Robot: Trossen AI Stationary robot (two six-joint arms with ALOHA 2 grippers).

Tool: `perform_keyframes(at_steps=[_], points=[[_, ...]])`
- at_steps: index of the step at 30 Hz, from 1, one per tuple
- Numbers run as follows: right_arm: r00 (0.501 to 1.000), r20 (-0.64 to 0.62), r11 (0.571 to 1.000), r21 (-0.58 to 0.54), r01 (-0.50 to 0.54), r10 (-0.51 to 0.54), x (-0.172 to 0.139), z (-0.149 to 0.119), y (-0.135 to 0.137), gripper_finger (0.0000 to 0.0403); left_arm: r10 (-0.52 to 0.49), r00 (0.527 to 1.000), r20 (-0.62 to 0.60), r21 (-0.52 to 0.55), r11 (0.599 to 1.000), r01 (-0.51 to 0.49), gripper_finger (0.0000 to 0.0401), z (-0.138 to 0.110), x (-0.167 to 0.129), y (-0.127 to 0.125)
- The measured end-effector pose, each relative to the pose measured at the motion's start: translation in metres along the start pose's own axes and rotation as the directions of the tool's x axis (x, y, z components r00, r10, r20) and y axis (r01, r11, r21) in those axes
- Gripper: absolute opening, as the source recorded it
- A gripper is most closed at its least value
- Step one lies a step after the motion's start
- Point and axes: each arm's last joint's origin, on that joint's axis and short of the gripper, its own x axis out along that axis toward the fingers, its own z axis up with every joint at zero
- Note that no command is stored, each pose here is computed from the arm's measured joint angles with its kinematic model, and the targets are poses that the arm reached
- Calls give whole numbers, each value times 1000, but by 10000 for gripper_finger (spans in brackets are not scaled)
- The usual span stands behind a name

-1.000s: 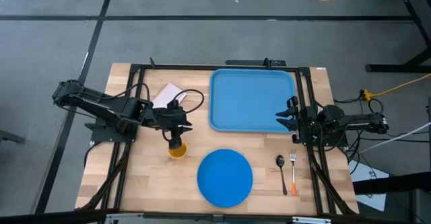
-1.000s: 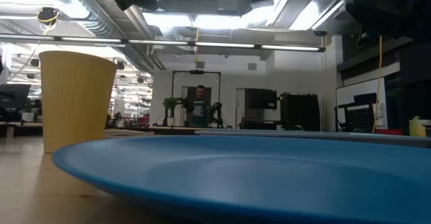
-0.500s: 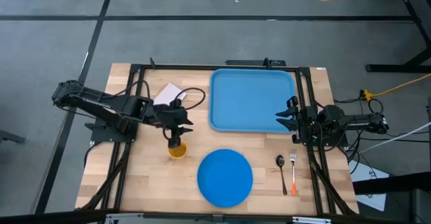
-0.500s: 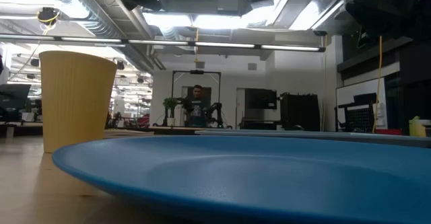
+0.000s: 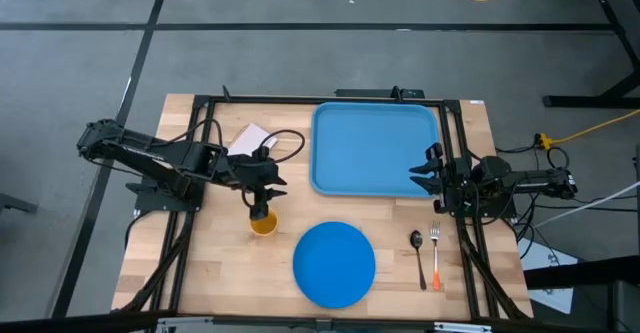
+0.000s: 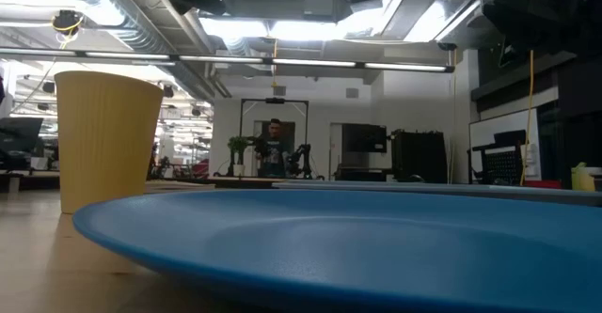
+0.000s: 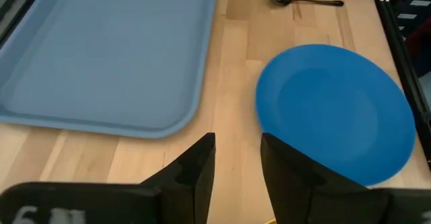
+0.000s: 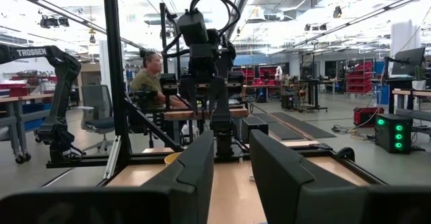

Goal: Pick and place plate/cup/fork/spoon on tray
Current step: Put the yellow cup on the blue tray

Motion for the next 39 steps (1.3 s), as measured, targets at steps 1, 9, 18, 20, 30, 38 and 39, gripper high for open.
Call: perform_keyframes(at_steps=[1,9,18,20,30,38,39], points=[[1000,0,1000,0,0,0,0,0,0,102,0,1000,0,0,1000,0,112,0,0,0],[1000,0,1000,0,0,0,0,0,0,102,-7,1000,30,-6,1000,7,112,3,0,-1],[1000,0,1000,1,0,0,0,0,0,102,-135,977,165,-347,919,186,112,17,0,-10],[1000,0,1000,1,0,0,0,0,0,102,-259,942,213,-392,860,325,112,23,-3,-17],[1000,0,1000,0,0,0,0,0,0,102,-409,888,210,-309,834,457,112,14,-10,-63],[1000,-13,1000,0,1,-1,0,-1,0,102,-355,931,83,-418,836,355,112,-1,9,-72],[1000,-15,1000,-1,1,-1,0,-1,0,102,-349,935,54,-436,834,337,112,-3,13,-73]])
